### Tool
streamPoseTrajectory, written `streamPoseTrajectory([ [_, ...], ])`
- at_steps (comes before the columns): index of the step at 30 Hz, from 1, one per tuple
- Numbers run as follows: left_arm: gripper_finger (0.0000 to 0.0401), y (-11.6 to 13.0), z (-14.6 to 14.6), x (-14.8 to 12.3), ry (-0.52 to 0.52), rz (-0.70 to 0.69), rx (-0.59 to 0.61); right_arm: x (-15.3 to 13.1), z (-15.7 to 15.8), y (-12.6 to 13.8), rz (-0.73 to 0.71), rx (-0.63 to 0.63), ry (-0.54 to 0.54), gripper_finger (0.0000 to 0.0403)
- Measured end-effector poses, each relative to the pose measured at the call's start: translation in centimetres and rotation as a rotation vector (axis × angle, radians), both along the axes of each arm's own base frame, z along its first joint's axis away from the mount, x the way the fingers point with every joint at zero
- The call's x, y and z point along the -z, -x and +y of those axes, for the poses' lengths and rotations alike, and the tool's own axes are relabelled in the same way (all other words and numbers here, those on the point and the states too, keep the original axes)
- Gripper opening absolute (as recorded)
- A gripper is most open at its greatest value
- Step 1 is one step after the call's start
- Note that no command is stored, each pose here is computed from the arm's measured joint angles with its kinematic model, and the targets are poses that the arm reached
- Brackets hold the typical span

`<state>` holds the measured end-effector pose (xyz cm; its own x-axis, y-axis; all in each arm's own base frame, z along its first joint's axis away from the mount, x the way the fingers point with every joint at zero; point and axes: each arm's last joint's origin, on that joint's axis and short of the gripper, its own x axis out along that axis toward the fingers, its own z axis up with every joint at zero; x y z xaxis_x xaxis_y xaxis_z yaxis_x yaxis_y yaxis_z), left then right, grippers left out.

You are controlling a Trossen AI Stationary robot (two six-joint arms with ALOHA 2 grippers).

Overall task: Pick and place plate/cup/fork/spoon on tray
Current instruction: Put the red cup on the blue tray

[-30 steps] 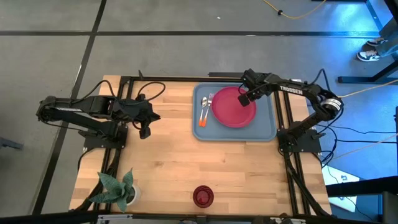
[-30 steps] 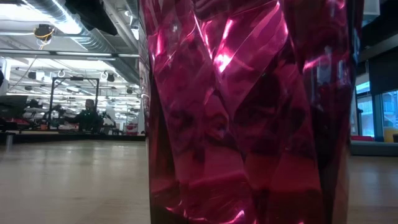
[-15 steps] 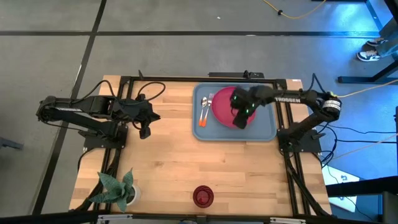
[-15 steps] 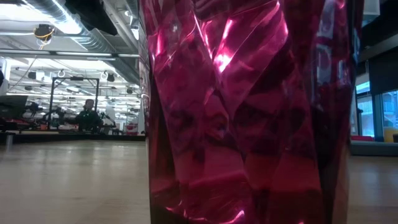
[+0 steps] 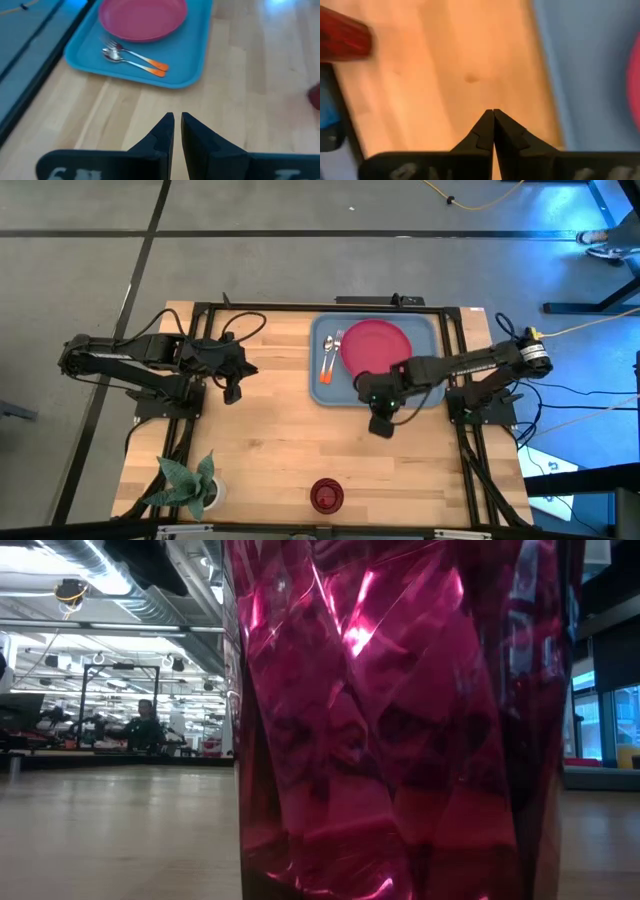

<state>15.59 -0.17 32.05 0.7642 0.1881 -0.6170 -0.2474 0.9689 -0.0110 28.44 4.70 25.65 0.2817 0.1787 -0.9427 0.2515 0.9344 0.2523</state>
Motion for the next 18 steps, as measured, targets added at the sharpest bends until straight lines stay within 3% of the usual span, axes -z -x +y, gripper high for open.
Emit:
streamPoseTrajectory([
  [5,0.0027,0.0,-0.2,0.0,0.017,0.008,0.071,-0.8,2.1,-0.3,-0.048,0.031,-0.046,0.0015],
  [12,0.0027,0.0,-0.3,0.1,0.013,0.017,0.1,-0.9,3.9,-1.2,-0.166,-0.019,-0.078,0.005],
  [18,0.0027,0.3,-0.4,0.4,0.012,0.068,0.166,-0.8,5.4,-2.4,-0.277,-0.061,-0.111,0.0054],
])
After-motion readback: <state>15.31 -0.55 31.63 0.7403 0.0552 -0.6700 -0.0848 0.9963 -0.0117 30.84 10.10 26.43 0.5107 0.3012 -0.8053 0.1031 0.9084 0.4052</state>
